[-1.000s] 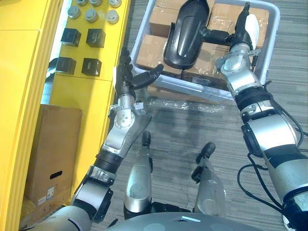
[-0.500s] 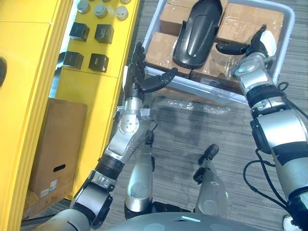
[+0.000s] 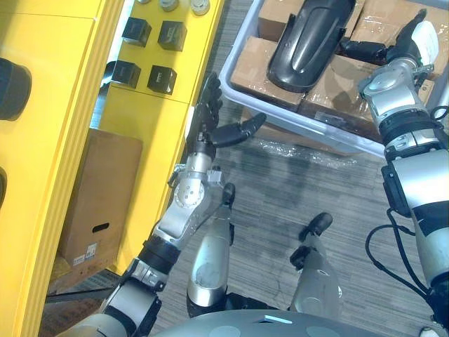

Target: Walk over and take three plastic housings, then place them on the shelf

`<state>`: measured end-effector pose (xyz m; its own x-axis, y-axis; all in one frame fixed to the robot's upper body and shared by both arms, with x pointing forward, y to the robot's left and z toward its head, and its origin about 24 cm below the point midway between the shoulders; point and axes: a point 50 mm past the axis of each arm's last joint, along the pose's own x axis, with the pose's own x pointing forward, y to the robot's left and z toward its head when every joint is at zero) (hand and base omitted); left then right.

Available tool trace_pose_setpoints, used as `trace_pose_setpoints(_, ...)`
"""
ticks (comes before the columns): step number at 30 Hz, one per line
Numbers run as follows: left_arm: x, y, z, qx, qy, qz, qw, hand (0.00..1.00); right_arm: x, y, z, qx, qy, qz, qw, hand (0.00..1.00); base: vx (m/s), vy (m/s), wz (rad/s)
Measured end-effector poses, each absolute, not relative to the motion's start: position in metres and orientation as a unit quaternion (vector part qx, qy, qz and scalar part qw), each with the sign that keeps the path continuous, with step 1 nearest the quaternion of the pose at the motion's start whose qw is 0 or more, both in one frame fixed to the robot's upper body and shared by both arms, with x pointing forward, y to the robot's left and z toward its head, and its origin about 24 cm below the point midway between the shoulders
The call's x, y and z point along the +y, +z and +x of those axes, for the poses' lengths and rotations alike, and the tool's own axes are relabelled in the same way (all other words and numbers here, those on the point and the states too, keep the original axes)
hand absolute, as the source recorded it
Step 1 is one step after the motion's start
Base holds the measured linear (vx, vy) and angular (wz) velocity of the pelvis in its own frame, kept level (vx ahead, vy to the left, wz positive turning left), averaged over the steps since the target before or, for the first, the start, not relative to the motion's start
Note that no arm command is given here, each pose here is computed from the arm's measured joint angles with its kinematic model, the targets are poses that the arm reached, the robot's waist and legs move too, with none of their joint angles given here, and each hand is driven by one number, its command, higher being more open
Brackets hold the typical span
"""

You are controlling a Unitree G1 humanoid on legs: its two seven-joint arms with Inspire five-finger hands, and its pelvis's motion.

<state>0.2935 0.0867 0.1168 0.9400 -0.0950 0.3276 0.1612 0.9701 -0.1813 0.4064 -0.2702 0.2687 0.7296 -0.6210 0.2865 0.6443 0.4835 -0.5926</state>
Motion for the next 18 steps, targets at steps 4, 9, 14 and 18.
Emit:
trace_pose_setpoints(4,0.089,0.11,0.291,-0.147,-0.066,-0.116,0.98,1.0,-0.264,0.282,0.407,-0.035,-0.365,-0.355,0.86,1.0,0.0,0.0,0.0)
trace_pose_setpoints(9,0.087,0.109,0.289,-0.146,-0.081,-0.117,0.979,1.0,-0.263,0.285,0.408,-0.042,-0.355,-0.356,0.863,1.0,0.0,0.0,0.0)
trace_pose_setpoints(14,0.084,0.107,0.288,-0.143,-0.092,-0.114,0.979,1.0,-0.264,0.285,0.408,-0.04,-0.351,-0.354,0.866,1.0,0.0,0.0,0.0)
trace_pose_setpoints(18,0.081,0.106,0.287,-0.141,-0.099,-0.113,0.979,1.0,-0.264,0.283,0.409,-0.033,-0.34,-0.363,0.867,1.0,0.0,0.0,0.0)
